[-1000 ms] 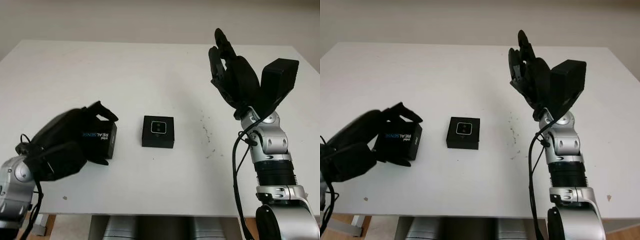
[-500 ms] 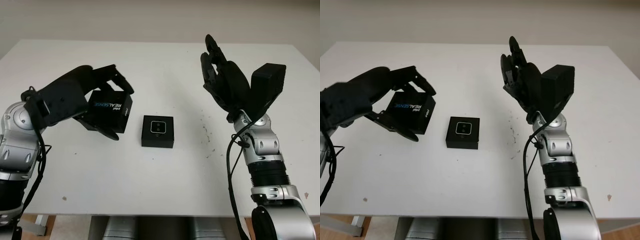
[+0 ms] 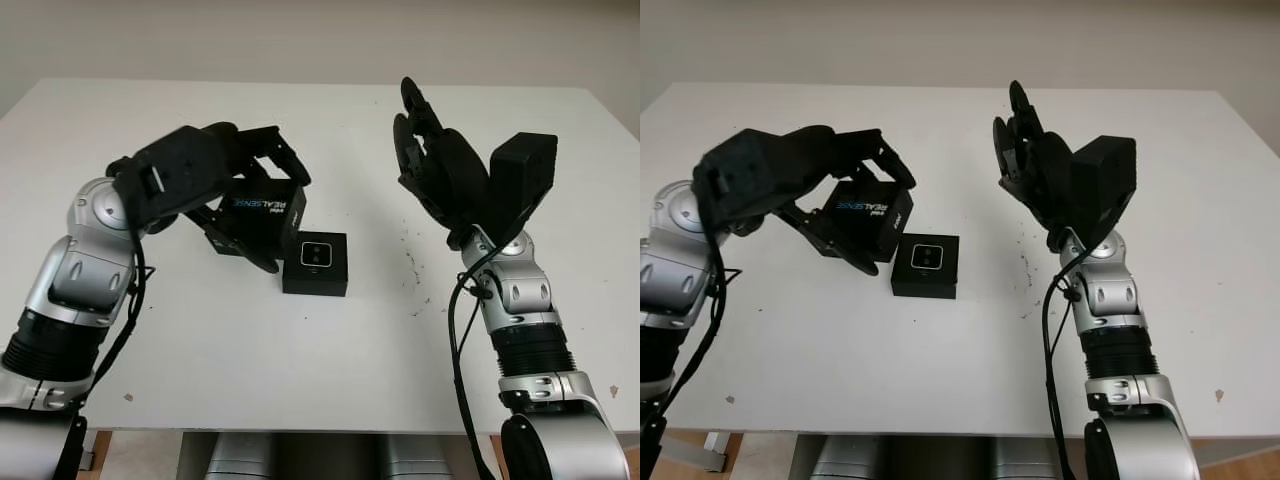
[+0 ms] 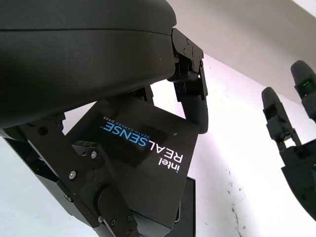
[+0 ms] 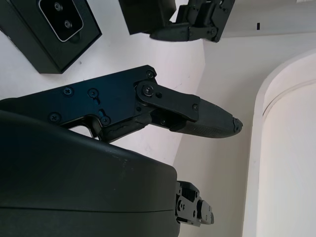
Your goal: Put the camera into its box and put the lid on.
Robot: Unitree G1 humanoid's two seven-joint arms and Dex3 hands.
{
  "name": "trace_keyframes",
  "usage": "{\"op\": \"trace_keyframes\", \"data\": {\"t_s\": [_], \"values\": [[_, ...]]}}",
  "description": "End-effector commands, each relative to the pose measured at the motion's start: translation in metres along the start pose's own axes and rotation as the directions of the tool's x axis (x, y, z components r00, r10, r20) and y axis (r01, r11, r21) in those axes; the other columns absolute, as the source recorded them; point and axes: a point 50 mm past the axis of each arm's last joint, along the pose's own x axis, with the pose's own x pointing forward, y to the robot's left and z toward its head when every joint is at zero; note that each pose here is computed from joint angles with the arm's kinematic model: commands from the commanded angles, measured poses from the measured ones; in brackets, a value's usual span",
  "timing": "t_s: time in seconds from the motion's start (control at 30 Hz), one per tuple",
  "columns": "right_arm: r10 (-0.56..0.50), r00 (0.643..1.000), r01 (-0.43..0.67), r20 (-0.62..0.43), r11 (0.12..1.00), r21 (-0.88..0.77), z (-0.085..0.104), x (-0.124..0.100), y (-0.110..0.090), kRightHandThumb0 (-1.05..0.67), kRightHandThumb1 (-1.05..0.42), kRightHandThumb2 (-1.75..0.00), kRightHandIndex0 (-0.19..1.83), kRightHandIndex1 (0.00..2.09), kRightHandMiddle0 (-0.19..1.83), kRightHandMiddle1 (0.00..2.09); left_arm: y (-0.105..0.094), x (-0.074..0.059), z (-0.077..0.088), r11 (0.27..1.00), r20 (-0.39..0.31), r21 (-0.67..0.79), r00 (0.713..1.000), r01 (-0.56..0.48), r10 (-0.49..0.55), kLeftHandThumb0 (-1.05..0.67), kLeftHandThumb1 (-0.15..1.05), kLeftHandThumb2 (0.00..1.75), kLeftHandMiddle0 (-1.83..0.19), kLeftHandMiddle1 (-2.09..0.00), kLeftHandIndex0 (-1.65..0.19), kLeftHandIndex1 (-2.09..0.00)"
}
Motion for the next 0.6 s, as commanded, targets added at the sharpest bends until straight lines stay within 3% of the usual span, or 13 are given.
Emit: {"op": "trace_keyframes", "data": {"t_s": [0.0,0.13,0.3,0.57], "values": [[-0.003,1.0,0.003,0.019,1.0,0.002,0.001,-0.001,0.001,-0.74,-1.05,-0.71,-0.19,0.0,-0.19,0.0,-0.006,0.005,0.005,1.0,0.011,0.012,1.0,-0.002,0.002,-0.17,0.9,0.05,-0.54,-1.55,-0.37,-1.54],[-0.02,1.0,0.02,0.019,1.0,0.001,0.001,-0.001,0.002,-0.74,-1.05,-0.72,-0.19,0.0,-0.19,0.0,-0.02,0.01,0.003,1.0,-0.018,0.024,1.0,0.008,-0.008,-0.15,0.91,0.06,-0.53,-1.62,-0.36,-1.58],[-0.049,0.998,0.048,0.043,0.999,0.02,0.001,-0.003,0.002,-0.75,-1.05,-0.74,-0.19,0.0,-0.19,0.0,-0.032,0.014,0.0,0.998,-0.056,0.061,0.998,0.006,-0.002,-0.12,0.92,0.06,-0.47,-1.57,-0.32,-1.56],[-0.061,0.997,0.058,0.055,0.997,0.06,-0.002,-0.003,0.004,-0.74,-1.05,-0.73,-0.19,0.0,-0.19,0.0,-0.039,0.021,0.001,0.998,-0.083,0.057,0.996,-0.034,0.039,-0.09,0.93,0.06,-0.42,-1.59,-0.29,-1.55]]}}
